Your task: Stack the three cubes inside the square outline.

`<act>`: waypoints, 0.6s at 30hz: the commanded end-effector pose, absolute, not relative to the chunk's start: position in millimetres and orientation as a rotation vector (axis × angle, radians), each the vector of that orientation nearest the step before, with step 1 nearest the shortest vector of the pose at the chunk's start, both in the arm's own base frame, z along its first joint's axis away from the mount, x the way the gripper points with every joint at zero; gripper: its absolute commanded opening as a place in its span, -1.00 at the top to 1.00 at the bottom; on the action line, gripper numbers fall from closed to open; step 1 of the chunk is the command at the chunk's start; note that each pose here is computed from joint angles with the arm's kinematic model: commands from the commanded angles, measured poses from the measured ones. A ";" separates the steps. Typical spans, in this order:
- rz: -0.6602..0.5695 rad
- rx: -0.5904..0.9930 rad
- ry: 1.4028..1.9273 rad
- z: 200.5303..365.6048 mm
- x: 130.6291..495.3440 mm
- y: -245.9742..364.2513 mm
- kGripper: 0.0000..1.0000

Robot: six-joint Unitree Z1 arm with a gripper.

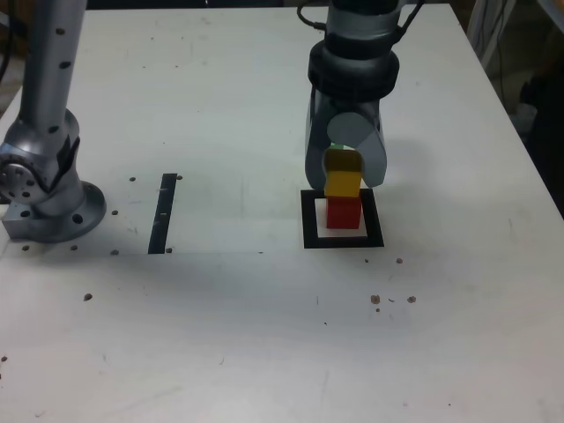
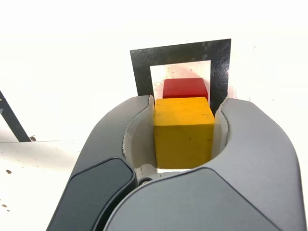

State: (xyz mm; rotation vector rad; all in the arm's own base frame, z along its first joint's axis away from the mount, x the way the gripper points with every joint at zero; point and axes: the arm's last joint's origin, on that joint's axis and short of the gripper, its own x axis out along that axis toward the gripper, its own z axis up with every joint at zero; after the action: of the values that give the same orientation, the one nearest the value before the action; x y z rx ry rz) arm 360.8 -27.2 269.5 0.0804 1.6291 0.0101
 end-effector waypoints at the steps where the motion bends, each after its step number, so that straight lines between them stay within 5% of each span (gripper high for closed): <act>1: 0.005 0.081 1.624 270.2 359.9 -27.7 0.48; 18: -0.014 0.063 1.647 257.7 362.4 -29.2 0.42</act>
State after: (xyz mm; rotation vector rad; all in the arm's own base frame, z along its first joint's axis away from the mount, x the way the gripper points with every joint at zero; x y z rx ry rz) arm 361.2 -28.5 260.6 0.0614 1.6406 -0.0103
